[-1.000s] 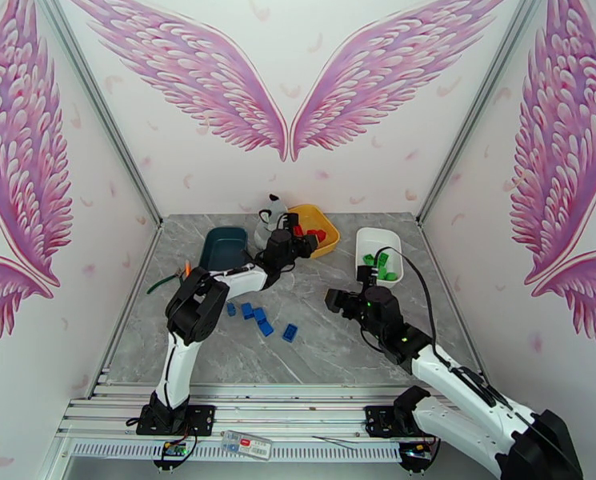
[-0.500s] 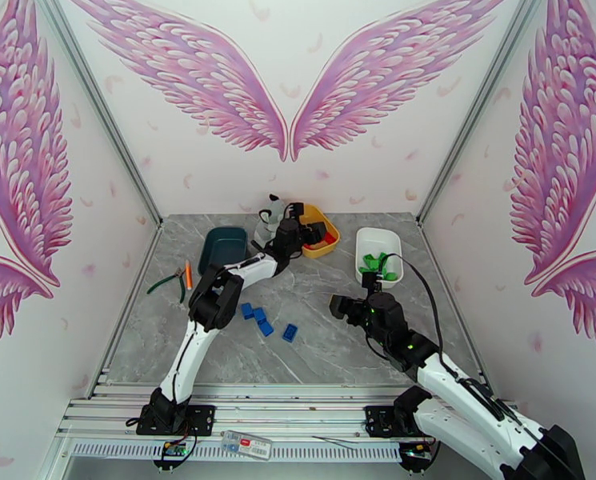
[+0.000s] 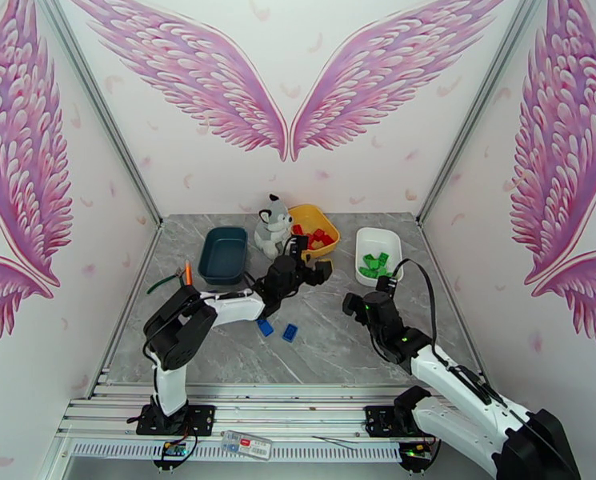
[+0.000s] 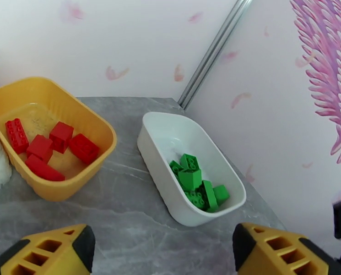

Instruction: Sort the legos into containers by color

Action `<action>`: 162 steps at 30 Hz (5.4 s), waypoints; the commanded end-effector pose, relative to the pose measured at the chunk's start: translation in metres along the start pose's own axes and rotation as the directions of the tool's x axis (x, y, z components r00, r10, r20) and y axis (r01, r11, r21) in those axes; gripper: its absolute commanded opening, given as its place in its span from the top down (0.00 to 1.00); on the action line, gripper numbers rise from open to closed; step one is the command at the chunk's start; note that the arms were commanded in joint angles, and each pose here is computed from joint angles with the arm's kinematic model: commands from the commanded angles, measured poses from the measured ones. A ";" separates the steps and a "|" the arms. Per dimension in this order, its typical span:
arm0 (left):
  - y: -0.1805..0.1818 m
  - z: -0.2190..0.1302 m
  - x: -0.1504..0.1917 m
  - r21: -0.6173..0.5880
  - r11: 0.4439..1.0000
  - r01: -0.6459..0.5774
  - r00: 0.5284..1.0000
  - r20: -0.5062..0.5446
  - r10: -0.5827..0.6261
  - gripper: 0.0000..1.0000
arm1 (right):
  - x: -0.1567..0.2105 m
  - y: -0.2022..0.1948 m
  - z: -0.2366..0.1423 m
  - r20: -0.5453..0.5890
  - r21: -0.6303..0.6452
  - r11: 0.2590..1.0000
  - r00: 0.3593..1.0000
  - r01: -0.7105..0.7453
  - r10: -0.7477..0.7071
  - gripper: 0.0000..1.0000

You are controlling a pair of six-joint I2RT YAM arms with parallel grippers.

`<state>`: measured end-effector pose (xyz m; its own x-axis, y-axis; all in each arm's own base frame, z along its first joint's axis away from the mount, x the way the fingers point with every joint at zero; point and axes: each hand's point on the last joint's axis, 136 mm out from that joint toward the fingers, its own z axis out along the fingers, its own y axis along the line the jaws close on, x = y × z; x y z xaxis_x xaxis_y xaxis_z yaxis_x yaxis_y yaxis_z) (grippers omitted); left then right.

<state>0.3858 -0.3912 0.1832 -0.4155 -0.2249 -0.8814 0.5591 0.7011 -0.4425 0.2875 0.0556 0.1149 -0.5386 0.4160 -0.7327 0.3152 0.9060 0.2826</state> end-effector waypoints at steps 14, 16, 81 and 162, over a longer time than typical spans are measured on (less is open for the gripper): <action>0.050 -0.100 0.115 -0.060 0.990 0.124 0.988 -0.087 -0.129 0.01 | 0.015 -0.086 0.029 -0.008 0.286 0.911 0.950 -0.298 0.314 0.01; 0.045 -0.103 0.116 -0.035 0.991 0.132 0.988 -0.080 -0.134 0.01 | 0.022 -0.087 0.037 -0.049 0.311 0.901 0.941 -0.303 0.334 0.01; 0.051 -0.138 0.081 -0.166 0.986 0.002 0.998 -0.056 -0.012 0.01 | 0.133 0.091 -0.026 -0.277 -0.286 0.887 0.854 0.363 -0.439 0.20; 0.073 -0.059 -0.055 -0.115 0.989 0.096 0.995 0.014 -0.095 0.01 | -0.045 0.205 0.084 -0.191 -0.410 0.912 0.979 -0.009 -0.076 0.74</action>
<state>0.3988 -0.2908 0.1991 -0.4666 -0.2985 -0.8326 0.4408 0.7376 -0.5115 0.4149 0.2075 0.1389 -0.7105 0.3205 -0.6265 -0.0004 0.8901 0.4558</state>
